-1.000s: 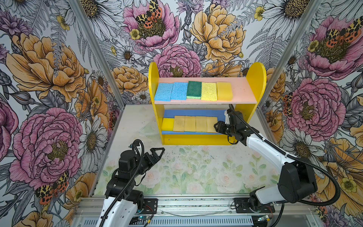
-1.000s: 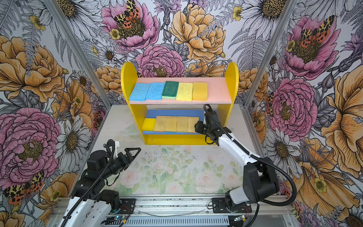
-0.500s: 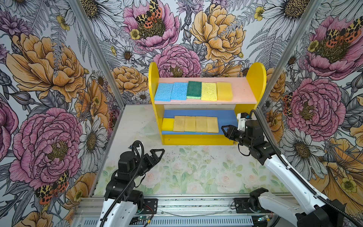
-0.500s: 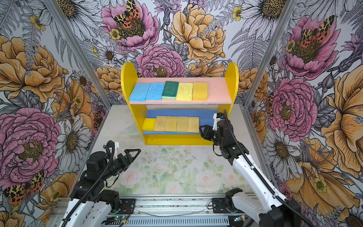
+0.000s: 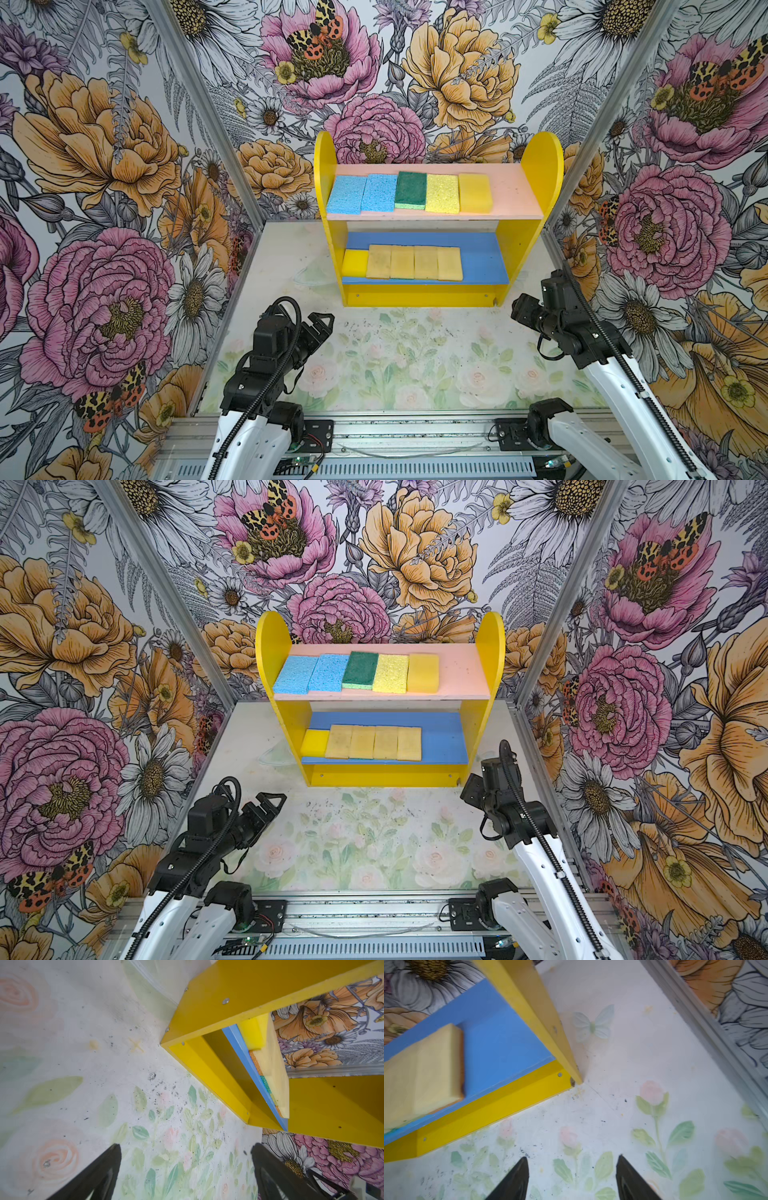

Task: Place and organize the cleaning sponges onto the shelf

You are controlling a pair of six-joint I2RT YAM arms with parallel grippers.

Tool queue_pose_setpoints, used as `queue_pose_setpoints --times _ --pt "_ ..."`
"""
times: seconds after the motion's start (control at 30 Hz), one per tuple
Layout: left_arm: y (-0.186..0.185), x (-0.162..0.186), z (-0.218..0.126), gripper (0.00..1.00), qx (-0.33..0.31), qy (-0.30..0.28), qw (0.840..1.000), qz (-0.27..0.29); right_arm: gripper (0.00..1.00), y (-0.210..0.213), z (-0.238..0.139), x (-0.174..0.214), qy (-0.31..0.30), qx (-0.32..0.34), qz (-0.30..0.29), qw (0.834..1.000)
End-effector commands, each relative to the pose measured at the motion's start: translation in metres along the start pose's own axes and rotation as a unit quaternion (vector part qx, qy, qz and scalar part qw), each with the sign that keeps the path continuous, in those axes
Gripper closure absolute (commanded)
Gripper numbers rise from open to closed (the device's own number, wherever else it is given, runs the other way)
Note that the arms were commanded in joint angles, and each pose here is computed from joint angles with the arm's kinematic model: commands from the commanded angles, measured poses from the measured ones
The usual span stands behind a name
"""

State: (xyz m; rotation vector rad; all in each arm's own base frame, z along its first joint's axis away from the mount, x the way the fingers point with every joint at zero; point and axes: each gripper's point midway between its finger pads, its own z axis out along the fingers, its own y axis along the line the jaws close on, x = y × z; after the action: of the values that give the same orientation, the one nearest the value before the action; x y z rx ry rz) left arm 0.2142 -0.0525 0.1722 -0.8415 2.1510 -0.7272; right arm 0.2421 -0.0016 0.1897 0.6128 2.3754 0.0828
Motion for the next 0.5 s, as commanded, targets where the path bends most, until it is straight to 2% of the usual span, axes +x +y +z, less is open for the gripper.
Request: queue_pose_setpoints --times 0.0,0.1,0.23,0.37,0.47 --pt "0.015 -0.046 -0.021 0.01 -0.076 -0.117 0.99 -0.004 0.25 -0.029 0.003 -0.019 -0.033 0.058 0.022 0.998" --pt "0.027 -0.075 -0.034 0.01 -0.129 -0.193 0.973 0.001 0.18 -0.034 0.021 -0.038 -0.059 0.042 0.047 0.996" --pt "0.029 -0.101 -0.035 0.01 -0.161 -0.245 0.955 0.034 0.1 -0.037 0.043 -0.066 -0.112 0.013 0.059 0.992" --pt "0.029 -0.122 -0.028 0.01 -0.192 -0.277 0.938 0.084 0.07 -0.033 0.068 -0.088 -0.182 -0.011 -0.007 0.983" --pt "0.038 -0.135 -0.021 0.01 -0.224 -0.3 0.92 0.114 0.04 -0.029 0.089 -0.092 -0.201 -0.018 -0.057 0.978"
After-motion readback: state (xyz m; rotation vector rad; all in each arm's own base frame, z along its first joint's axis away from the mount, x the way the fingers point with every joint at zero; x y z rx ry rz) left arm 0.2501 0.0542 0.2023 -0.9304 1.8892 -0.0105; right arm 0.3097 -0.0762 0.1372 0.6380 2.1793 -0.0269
